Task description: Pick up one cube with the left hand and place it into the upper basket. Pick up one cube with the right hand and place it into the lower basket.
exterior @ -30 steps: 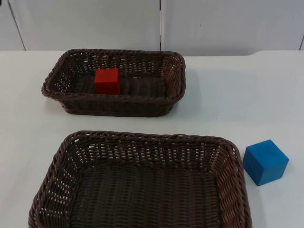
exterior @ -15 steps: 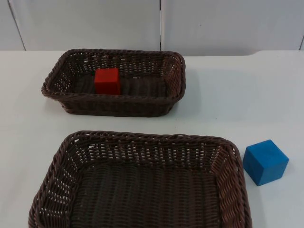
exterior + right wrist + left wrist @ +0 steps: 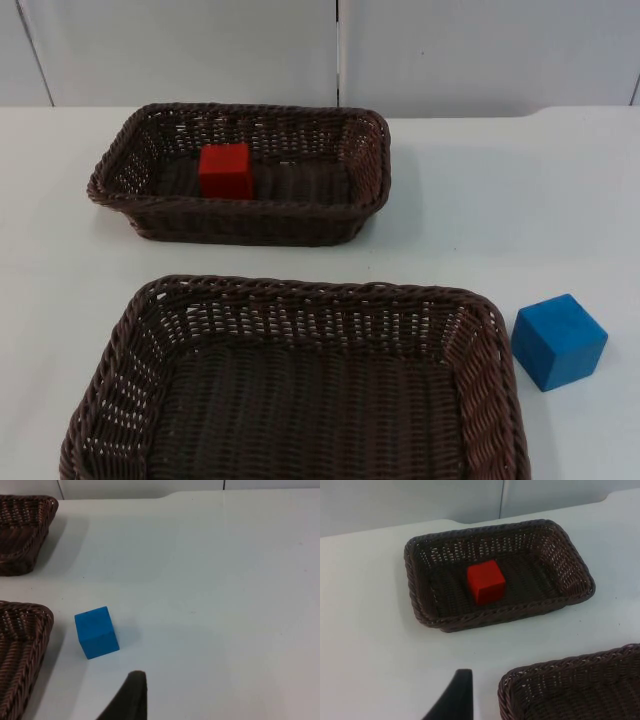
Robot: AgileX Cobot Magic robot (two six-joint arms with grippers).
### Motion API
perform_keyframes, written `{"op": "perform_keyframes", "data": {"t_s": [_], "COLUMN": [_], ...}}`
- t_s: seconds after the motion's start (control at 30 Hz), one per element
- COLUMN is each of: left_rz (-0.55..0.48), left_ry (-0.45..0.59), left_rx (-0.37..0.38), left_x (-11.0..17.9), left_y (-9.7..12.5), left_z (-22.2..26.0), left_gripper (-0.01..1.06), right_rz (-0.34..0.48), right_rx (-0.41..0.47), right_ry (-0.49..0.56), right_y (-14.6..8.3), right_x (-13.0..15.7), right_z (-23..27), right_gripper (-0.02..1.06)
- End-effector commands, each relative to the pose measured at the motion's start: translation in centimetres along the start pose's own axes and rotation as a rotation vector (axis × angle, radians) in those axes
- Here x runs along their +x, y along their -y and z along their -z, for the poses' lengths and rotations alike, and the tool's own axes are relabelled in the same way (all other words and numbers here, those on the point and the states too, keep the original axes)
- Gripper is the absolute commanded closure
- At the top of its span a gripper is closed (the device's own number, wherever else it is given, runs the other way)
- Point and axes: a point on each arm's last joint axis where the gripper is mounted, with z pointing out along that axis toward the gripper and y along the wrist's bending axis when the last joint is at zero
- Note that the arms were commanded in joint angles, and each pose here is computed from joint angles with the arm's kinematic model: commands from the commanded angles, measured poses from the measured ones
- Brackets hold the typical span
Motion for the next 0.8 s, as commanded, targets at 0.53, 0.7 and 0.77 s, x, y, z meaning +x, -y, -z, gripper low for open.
{"op": "perform_keyframes", "data": {"t_s": [0.53, 0.7, 0.77], "left_rz": [-0.007, -0.007, -0.006], "left_ry": [0.003, 0.003, 0.003], "left_rx": [0.001, 0.001, 0.002], "left_x": [0.1, 0.1, 0.1], "left_y": [0.0, 0.0, 0.1], "left_z": [0.1, 0.1, 0.1], "left_gripper": [0.0, 0.0, 0.0], "right_rz": [-0.008, -0.007, 0.003], "right_rx": [-0.016, -0.013, -0.012], "right_ry": [-0.048, -0.109, -0.152], "right_y": [-0.3, -0.4, -0.5], "right_x": [-2.9, -5.2, -6.5], "right_z": [-0.6, -1.6, -2.5], "right_gripper": [0.01, 0.01, 0.01]}}
